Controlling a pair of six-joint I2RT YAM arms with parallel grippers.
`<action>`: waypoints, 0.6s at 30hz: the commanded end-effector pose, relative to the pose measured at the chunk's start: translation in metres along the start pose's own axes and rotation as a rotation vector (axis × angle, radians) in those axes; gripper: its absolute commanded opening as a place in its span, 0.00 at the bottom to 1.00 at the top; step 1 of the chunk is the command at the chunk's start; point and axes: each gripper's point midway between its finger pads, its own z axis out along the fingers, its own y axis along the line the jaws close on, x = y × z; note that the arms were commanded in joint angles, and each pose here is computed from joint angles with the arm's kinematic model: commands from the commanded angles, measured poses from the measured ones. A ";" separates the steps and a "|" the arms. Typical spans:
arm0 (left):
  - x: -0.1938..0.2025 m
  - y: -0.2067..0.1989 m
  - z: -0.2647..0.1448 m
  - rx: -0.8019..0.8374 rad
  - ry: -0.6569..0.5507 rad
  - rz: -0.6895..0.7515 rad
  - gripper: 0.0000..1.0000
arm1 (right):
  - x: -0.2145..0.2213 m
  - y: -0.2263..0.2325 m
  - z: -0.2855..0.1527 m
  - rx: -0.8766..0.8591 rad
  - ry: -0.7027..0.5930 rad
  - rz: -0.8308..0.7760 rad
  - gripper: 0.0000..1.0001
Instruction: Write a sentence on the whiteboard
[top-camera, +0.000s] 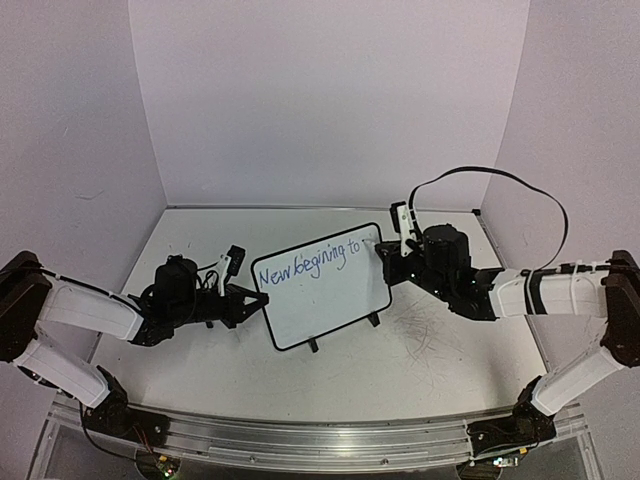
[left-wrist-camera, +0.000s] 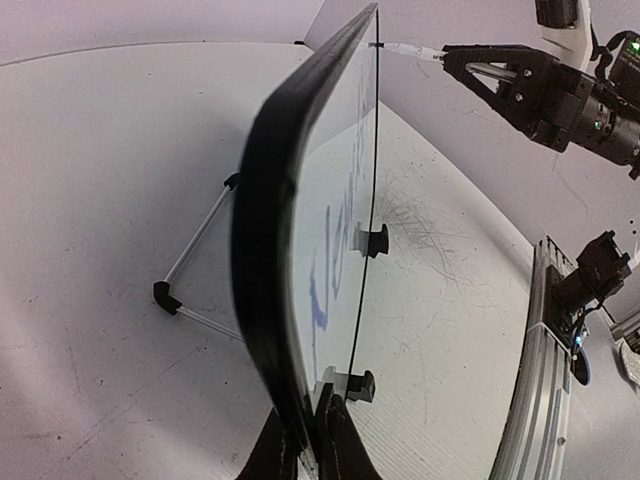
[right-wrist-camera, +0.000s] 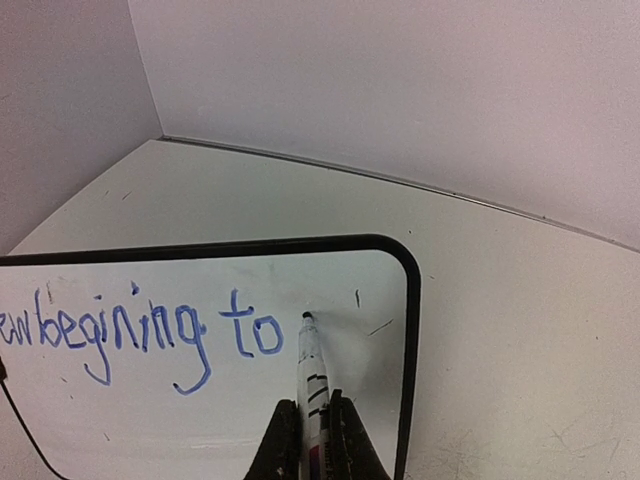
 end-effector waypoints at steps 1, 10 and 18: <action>0.008 0.020 -0.003 -0.100 0.026 0.020 0.00 | -0.021 0.006 0.005 -0.018 -0.046 0.008 0.00; 0.009 0.020 -0.003 -0.102 0.029 0.020 0.00 | -0.006 0.007 0.000 -0.041 -0.001 0.006 0.00; 0.010 0.021 -0.003 -0.102 0.032 0.018 0.00 | 0.010 0.004 -0.003 -0.033 0.037 0.006 0.00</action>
